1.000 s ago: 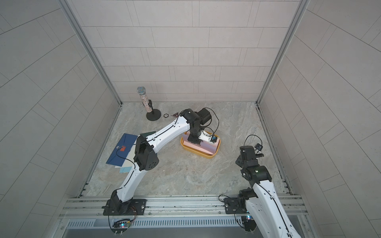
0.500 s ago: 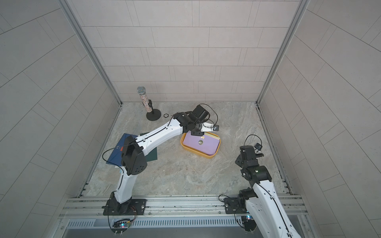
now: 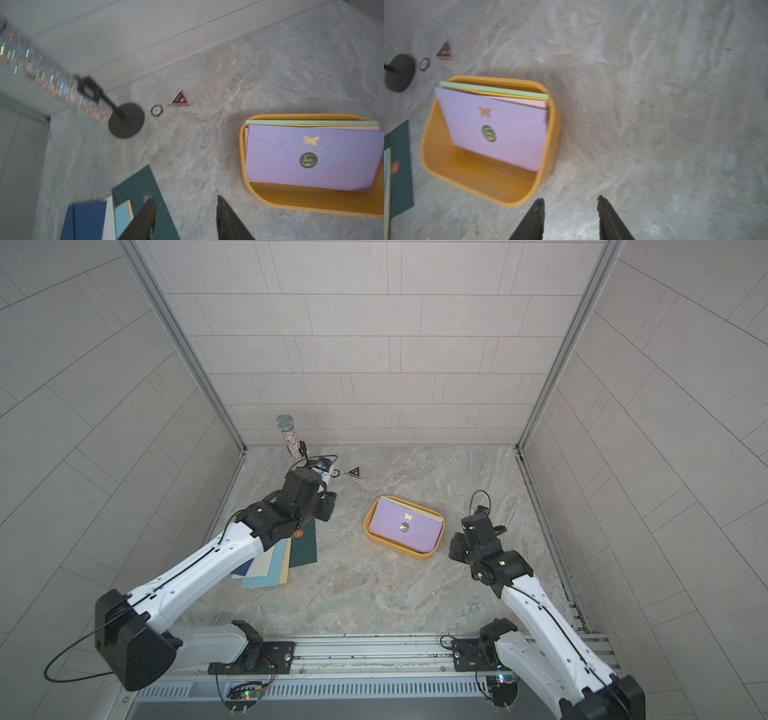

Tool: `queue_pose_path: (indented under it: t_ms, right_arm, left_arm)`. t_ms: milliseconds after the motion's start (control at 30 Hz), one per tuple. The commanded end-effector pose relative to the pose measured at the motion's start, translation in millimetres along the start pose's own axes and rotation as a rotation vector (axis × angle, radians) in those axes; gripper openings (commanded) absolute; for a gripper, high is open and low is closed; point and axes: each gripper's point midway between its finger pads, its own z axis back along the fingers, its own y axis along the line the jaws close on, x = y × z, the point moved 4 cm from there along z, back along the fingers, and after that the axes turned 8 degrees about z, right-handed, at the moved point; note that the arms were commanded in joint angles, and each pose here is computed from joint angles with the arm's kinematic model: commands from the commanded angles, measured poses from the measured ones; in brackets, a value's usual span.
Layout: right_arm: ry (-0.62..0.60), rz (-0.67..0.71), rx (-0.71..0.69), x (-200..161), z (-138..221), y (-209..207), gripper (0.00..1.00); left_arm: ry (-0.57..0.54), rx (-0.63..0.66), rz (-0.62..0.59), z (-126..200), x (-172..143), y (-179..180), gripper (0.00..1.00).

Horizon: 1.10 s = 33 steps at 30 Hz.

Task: Put the sealed envelopes into the storage box
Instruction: Place the envelope in the storage box, then move the envelope to the center of the board.

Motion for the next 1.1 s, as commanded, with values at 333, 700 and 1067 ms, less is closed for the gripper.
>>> queue_pose_path:
  t_ms: [333,700,1067]
  right_arm:
    - [0.095,0.417,0.260,-17,-24,183,0.47]
    - [0.109,0.435,0.234,-35,-14,160,0.47]
    - [0.024,0.353,0.283,-15,26,146,0.49]
  left_arm:
    - [0.337,0.447,0.685,-51,-102,145,0.58]
    - [0.544,0.534,0.727,-110,-138,157,0.59]
    - [0.728,0.456,0.694,-119,-169,120,0.51]
